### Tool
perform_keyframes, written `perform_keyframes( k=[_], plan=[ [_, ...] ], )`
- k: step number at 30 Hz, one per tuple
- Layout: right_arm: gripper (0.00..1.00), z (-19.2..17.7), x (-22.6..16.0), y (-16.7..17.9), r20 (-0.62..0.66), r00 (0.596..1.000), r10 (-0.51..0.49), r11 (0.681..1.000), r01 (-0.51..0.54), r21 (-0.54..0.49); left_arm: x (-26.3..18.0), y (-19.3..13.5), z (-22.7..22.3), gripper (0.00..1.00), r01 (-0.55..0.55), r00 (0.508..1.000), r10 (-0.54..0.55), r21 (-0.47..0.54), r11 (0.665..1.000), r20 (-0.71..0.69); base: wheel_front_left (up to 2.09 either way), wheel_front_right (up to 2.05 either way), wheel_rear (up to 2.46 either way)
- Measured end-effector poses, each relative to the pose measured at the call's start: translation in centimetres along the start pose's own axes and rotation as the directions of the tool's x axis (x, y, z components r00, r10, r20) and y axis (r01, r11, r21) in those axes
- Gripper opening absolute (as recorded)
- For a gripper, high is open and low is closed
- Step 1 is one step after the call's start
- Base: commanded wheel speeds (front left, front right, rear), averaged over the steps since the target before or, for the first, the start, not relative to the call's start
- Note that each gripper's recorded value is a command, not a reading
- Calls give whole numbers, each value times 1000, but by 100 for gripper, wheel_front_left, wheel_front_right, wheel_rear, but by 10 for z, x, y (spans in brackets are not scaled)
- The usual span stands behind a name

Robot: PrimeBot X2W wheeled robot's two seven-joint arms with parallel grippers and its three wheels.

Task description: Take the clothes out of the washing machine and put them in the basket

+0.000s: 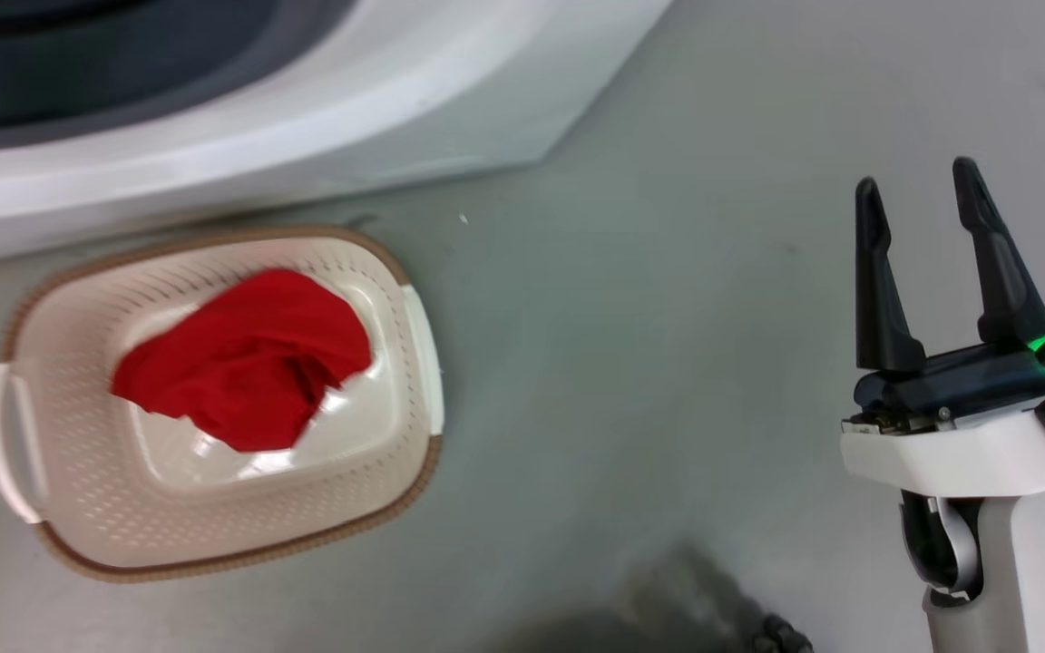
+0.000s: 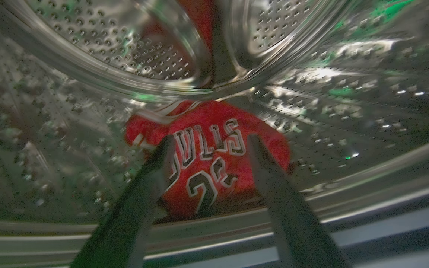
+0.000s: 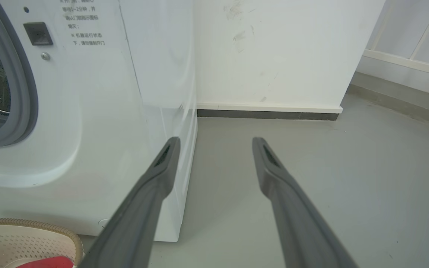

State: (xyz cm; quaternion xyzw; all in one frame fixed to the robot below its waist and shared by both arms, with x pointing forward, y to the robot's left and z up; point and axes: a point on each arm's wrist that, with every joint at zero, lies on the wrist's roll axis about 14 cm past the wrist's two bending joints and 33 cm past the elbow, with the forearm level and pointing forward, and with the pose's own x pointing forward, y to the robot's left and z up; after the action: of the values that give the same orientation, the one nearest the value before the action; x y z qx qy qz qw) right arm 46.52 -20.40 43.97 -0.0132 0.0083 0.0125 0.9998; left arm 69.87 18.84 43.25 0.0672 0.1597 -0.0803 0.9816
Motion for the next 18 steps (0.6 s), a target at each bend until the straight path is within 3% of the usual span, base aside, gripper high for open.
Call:
perform_keyframes(
  k=[10, 15, 18],
  plan=[
    [100, -63, -4, -4, -162, 987, -11, 1000, 15, 24, 83, 16, -39, 100, -44, 968, 68, 105, 994, -242, 0, 0, 0],
    [100, -71, -13, -13, -202, 979, -37, 999, 39, 9, 109, 7, -63, 100, -33, 936, 75, 127, 991, -345, 0, 0, 0],
    [100, -73, -18, -17, -217, 975, -50, 999, 52, 1, 117, 1, -95, 100, -21, 892, 77, 129, 991, -446, 0, 0, 0]
  ],
)
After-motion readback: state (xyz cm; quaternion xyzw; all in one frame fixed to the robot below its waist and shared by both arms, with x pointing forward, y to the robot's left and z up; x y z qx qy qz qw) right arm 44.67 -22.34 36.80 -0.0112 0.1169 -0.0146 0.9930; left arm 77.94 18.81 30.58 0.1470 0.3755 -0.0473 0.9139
